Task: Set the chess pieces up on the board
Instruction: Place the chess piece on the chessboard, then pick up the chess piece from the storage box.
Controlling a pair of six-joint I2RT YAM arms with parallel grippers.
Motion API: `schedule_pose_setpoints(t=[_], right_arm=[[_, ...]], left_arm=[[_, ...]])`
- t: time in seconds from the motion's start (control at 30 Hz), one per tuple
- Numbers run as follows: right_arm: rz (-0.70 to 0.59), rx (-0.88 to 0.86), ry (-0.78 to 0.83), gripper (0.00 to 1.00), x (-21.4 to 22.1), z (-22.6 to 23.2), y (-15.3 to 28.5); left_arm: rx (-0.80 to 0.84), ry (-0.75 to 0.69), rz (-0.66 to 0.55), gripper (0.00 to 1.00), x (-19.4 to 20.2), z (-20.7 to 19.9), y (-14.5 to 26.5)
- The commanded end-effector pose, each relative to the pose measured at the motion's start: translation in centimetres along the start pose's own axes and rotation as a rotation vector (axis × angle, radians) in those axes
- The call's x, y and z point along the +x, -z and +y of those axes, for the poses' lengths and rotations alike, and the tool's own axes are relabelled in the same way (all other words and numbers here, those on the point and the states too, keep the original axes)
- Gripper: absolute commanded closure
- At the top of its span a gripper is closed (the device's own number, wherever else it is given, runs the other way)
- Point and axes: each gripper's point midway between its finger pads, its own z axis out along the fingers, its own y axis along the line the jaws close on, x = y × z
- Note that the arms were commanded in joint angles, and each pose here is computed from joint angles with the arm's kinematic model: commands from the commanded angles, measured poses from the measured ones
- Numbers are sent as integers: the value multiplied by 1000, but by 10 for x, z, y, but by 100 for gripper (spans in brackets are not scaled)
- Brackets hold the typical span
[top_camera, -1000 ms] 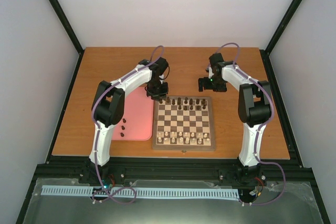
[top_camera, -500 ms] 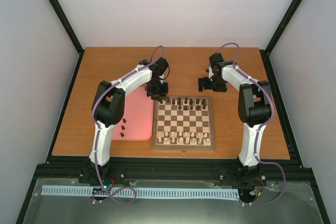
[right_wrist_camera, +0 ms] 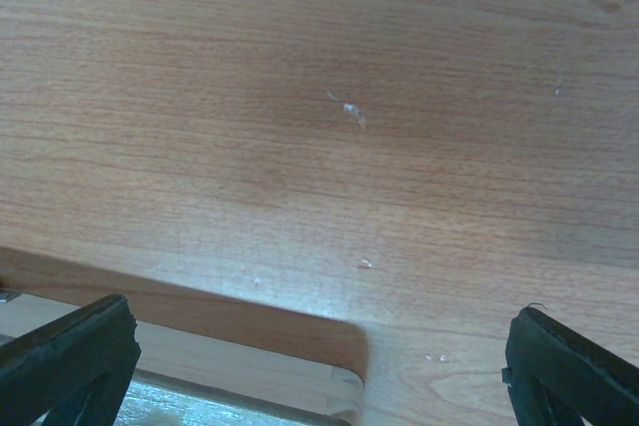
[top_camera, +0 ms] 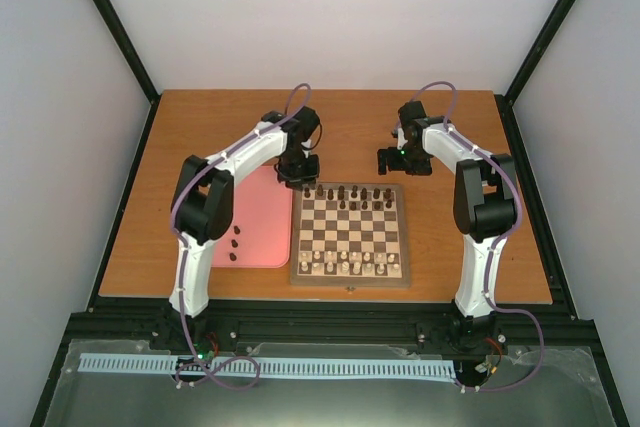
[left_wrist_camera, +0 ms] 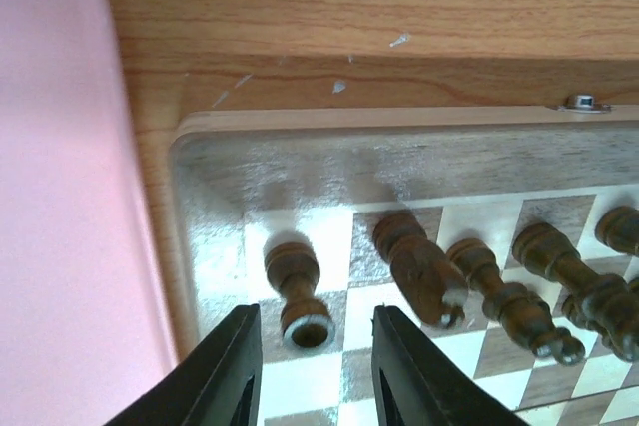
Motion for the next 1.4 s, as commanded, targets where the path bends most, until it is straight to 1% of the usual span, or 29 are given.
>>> schedule_pose_setpoints(t=[0.0, 0.07, 0.13, 0.23, 0.3, 0.43, 0.5, 0.6, 0.73, 0.93, 1.23, 1.37], right_arm=[[-3, 1, 13, 0, -3, 0, -1], [-3, 2, 10, 0, -2, 0, -2], [-2, 3, 8, 0, -2, 0, -1], [-8, 9, 10, 0, -3, -1, 1], [-13, 10, 9, 0, -3, -1, 2], [-11, 4, 5, 0, -2, 0, 3], [-10, -2, 5, 0, -1, 0, 2], [-5, -8, 5, 0, 0, 2, 0], [-4, -23, 4, 0, -1, 5, 0], [-4, -29, 5, 0, 0, 6, 1], [2, -33, 6, 0, 2, 6, -1], [4, -33, 6, 0, 2, 6, -2]], left_arm=[[20, -54, -123, 66, -8, -15, 55], [-4, -63, -176, 62, -13, -12, 73], [-40, -71, -222, 60, -17, -6, 91], [-100, -39, -262, 52, -12, 18, 108], [-113, 31, -281, 49, -3, 45, 112], [-123, 245, -275, 49, 30, 114, 107], [-158, 296, -293, 49, 45, 138, 110], [-206, 329, -291, 49, 61, 160, 102], [-187, 368, -255, 60, 71, 169, 78], [-219, 361, -205, 67, 77, 177, 57], [-211, 380, -120, 67, 95, 183, 28], [-202, 392, -112, 67, 97, 185, 23]])
